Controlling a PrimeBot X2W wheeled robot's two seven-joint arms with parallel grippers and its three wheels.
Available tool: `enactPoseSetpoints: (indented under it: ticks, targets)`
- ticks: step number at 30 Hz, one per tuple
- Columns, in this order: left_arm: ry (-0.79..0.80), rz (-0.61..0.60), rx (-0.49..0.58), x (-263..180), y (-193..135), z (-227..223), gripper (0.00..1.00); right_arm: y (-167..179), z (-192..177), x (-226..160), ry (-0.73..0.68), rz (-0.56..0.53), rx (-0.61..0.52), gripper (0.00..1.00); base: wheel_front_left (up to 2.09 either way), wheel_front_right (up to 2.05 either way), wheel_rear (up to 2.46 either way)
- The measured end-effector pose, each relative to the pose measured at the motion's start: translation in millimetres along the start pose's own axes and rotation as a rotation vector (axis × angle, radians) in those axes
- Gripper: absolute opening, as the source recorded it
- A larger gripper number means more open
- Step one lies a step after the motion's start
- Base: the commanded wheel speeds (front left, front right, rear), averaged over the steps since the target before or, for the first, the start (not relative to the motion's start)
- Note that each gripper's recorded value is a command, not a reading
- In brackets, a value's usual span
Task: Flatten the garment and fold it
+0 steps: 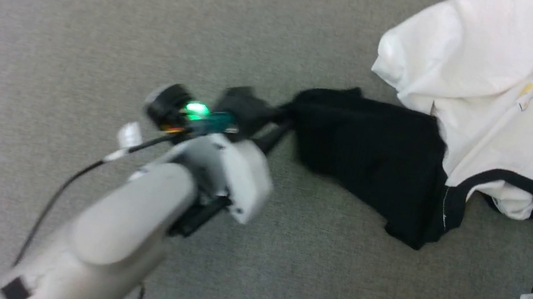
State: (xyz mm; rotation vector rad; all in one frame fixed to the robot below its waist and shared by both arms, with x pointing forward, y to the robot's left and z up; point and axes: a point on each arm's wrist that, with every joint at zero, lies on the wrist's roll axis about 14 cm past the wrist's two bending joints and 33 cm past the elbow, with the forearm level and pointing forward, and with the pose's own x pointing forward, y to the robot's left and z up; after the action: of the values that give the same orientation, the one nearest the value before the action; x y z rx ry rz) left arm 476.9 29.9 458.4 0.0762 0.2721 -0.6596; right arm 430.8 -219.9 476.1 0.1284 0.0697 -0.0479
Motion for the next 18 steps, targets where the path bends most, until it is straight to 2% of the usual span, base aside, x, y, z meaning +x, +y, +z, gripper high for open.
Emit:
enactPoseSetpoints:
  ticks: [3,7,10,13,18]
  targets:
    - [-0.065,0.162,0.016,-41,40,18,0.00,7,5,-2,-0.011,0.021,0.011,1.00,0.00,0.00,0.00]
    - [-0.092,0.423,0.053,-117,92,31,0.00,16,11,-3,-0.026,0.047,0.017,1.00,0.00,0.00,0.00]
    - [-0.064,0.559,-0.009,-166,100,18,0.00,23,10,-3,-0.020,0.065,0.022,1.00,0.00,0.00,0.00]
    - [0.014,0.652,-0.092,-203,97,-15,0.00,28,8,-3,-0.011,0.079,0.026,1.00,0.00,0.00,0.00]
    - [0.072,0.724,-0.167,-232,91,-53,0.00,33,4,-2,0.011,0.096,0.023,1.00,0.00,0.00,0.00]
